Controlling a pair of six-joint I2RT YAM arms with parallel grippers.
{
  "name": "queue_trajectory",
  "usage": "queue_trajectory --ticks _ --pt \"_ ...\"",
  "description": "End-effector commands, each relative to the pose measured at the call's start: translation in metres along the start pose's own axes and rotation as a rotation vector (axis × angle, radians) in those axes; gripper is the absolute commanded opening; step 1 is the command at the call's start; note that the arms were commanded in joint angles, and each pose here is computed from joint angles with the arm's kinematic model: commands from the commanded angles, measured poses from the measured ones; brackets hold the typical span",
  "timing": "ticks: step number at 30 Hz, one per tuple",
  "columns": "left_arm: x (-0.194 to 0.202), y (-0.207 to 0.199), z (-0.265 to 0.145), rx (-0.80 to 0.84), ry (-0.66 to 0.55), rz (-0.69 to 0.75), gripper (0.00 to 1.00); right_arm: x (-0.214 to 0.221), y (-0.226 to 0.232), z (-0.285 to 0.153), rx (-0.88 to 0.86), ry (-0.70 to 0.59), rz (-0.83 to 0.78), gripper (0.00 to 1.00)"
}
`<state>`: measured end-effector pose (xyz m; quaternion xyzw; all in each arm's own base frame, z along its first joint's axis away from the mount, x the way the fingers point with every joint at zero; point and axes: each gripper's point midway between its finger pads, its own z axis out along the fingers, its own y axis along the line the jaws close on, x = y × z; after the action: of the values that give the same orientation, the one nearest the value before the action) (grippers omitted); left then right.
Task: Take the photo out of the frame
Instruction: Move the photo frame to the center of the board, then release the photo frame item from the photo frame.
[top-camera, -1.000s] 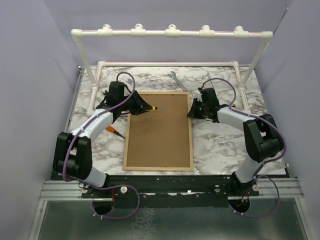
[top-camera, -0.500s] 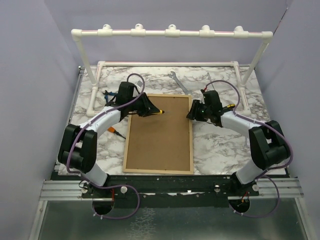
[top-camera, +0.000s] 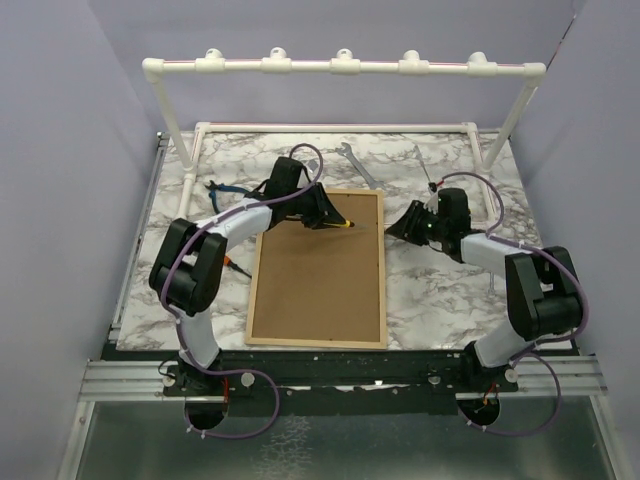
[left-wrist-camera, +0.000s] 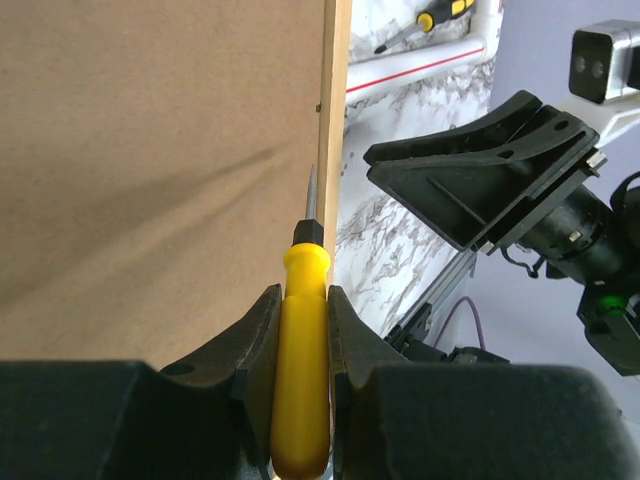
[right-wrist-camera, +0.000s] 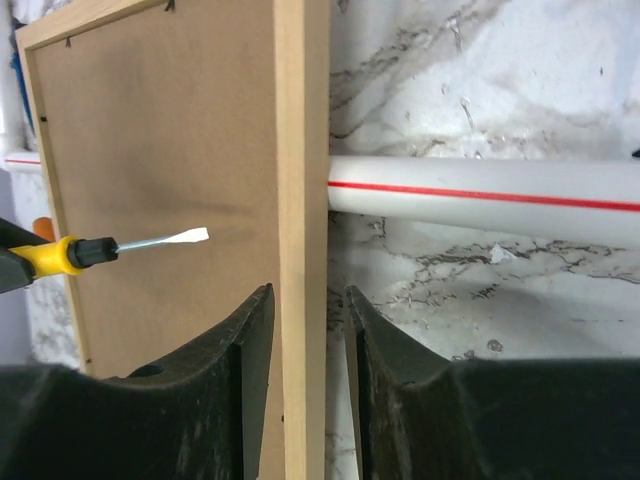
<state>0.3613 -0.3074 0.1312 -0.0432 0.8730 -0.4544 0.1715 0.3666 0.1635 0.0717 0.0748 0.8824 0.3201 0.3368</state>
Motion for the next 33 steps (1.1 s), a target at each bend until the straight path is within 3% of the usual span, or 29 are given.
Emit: queue_trajectory --ticks 1,12,33 --pt "0.0 -0.009 0.014 0.044 0.042 0.0 0.0 0.006 0.013 0.002 -0.184 0.032 0.075 0.36" --pt "-0.002 -0.006 0.028 0.07 0.066 -0.031 0.0 0.014 0.014 0.009 -0.31 0.054 0.118 0.32" --pt "-0.012 0.001 0.043 0.085 0.056 -0.038 0.0 0.019 -0.006 0.025 -0.225 0.082 0.129 0.21"
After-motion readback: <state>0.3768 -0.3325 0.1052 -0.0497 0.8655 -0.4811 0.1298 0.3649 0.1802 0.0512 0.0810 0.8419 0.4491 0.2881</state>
